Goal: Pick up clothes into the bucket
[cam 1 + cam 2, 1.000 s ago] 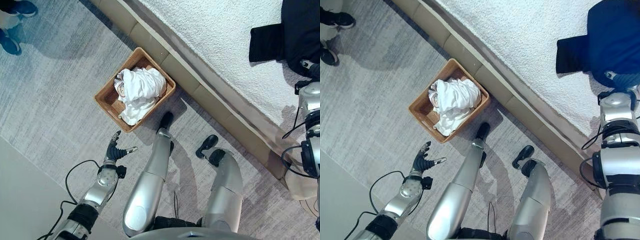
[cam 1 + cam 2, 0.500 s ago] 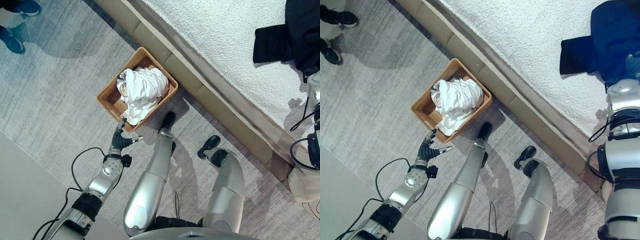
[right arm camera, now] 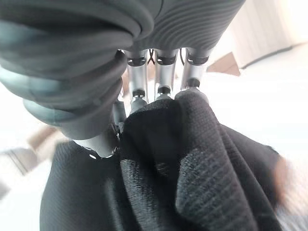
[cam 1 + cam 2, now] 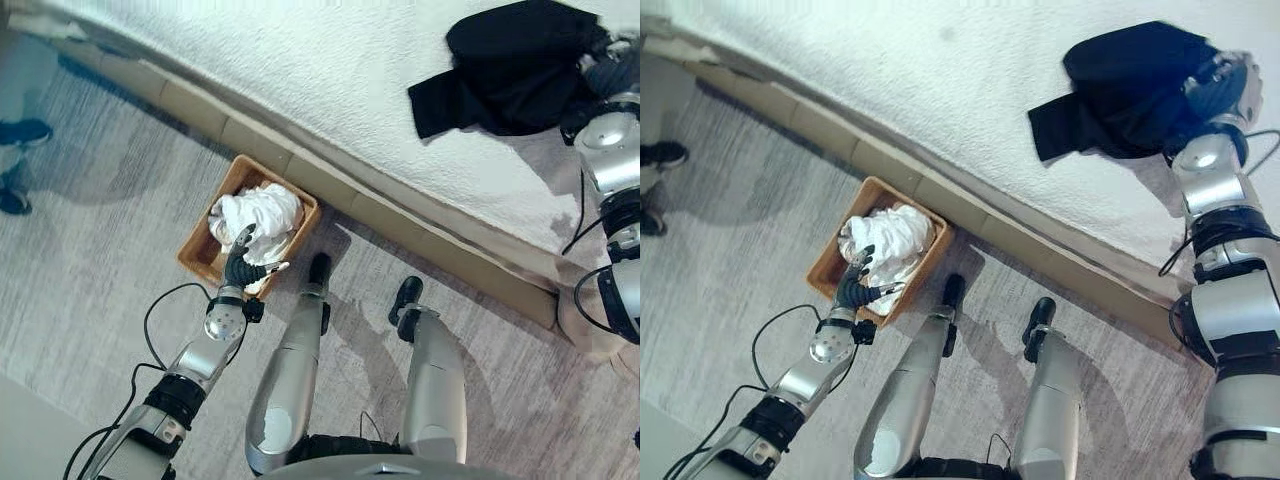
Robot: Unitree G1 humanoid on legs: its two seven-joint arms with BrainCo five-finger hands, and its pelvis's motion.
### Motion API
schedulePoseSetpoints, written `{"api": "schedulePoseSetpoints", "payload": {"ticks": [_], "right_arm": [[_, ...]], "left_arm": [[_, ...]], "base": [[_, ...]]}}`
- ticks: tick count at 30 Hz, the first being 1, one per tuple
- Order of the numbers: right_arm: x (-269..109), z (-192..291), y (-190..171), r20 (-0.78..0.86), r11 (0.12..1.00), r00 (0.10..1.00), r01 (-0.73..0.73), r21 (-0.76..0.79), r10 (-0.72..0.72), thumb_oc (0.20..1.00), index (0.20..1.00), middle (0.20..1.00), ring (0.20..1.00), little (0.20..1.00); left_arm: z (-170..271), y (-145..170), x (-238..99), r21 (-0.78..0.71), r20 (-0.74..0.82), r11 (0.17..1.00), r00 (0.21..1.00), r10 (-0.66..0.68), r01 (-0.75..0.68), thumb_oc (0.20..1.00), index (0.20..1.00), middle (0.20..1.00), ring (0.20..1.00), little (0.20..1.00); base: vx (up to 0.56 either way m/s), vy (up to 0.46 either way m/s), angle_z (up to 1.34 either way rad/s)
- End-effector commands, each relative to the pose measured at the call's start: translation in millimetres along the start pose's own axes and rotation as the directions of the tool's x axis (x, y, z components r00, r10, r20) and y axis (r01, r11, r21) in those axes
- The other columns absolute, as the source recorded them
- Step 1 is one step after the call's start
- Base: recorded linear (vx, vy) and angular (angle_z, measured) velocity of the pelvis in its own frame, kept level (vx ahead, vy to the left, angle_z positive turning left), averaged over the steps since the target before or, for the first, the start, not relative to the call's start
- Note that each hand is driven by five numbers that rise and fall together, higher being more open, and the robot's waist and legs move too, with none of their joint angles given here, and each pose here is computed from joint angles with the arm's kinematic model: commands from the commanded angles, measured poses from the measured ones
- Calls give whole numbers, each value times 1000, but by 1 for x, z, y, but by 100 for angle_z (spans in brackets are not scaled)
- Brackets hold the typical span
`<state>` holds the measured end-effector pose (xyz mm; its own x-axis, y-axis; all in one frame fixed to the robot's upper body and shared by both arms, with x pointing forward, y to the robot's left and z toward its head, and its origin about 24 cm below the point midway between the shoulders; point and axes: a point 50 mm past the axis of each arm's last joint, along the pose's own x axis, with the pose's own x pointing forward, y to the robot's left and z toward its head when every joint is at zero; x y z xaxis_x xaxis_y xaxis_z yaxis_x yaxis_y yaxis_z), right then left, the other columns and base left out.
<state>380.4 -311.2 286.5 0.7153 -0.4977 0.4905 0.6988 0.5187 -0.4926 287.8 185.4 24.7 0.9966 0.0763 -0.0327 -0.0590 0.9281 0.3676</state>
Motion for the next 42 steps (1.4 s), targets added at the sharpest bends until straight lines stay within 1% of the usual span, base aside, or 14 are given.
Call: {"api": "schedulePoseSetpoints", "payload": {"ticks": [1,3,4,5,13,18,23,29,32,35,36,37,42], "right_arm": [[7,40,-20,202,999,979,36,13,-38,200,200,200,200,200],[6,44,-19,227,1000,974,23,16,-26,200,200,200,200,200],[-1,54,-12,288,999,958,-22,23,15,200,200,200,200,200],[-4,56,-10,313,999,949,-42,14,36,200,200,200,200,200],[-34,64,13,427,974,884,-223,25,191,200,200,200,200,200],[-52,68,24,476,941,836,-335,47,274,200,200,200,200,200],[-66,72,32,507,900,788,-433,49,351,200,200,200,200,200],[-88,87,47,572,801,666,-598,26,479,200,200,200,200,200],[-99,96,55,605,747,606,-664,26,517,200,200,200,200,200],[-108,104,58,637,705,558,-709,32,532,200,200,200,200,200],[-115,110,60,660,671,525,-740,42,537,200,200,200,200,200],[-115,110,60,660,672,525,-740,42,537,200,200,200,200,200],[-131,124,62,716,587,440,-808,52,542,200,200,200,200,200]], "left_arm": [[4,20,-1,-52,42,997,998,51,-49,1000,1000,1000,1000,1000],[6,22,0,-48,49,998,997,52,-50,1000,1000,1000,1000,1000],[9,25,3,-39,62,998,997,52,-50,1000,1000,1000,1000,1000],[10,26,2,-40,66,998,996,53,-50,1000,1000,1000,1000,1000],[23,28,6,-50,112,998,993,35,-29,1000,1000,1000,1000,1000],[36,18,16,-5,138,1000,990,-13,14,1000,1000,1000,1000,1000],[48,1,24,27,164,996,983,-87,84,1000,1000,1000,1000,1000],[80,-23,31,42,261,981,946,-192,187,1000,1000,1000,1000,1000],[93,-31,35,53,292,973,928,-229,224,1000,1000,1000,1000,1000],[106,-40,39,64,324,964,908,-264,258,1000,1000,1000,1000,1000],[115,-47,40,67,345,958,895,-285,279,1000,1000,1000,1000,1000],[115,-47,40,67,345,958,894,-285,279,1000,1000,1000,1000,1000],[134,-62,43,63,388,946,866,-316,317,1000,1000,1000,1000,1000]], "base": [[20,34,-38],[48,34,-42],[127,58,-35],[135,53,-46],[124,-4,-42],[107,-26,-13],[94,-30,8],[81,-12,-2],[64,-9,-11],[52,-11,-5],[53,-9,-2],[45,-12,-1],[21,-6,1]]}}
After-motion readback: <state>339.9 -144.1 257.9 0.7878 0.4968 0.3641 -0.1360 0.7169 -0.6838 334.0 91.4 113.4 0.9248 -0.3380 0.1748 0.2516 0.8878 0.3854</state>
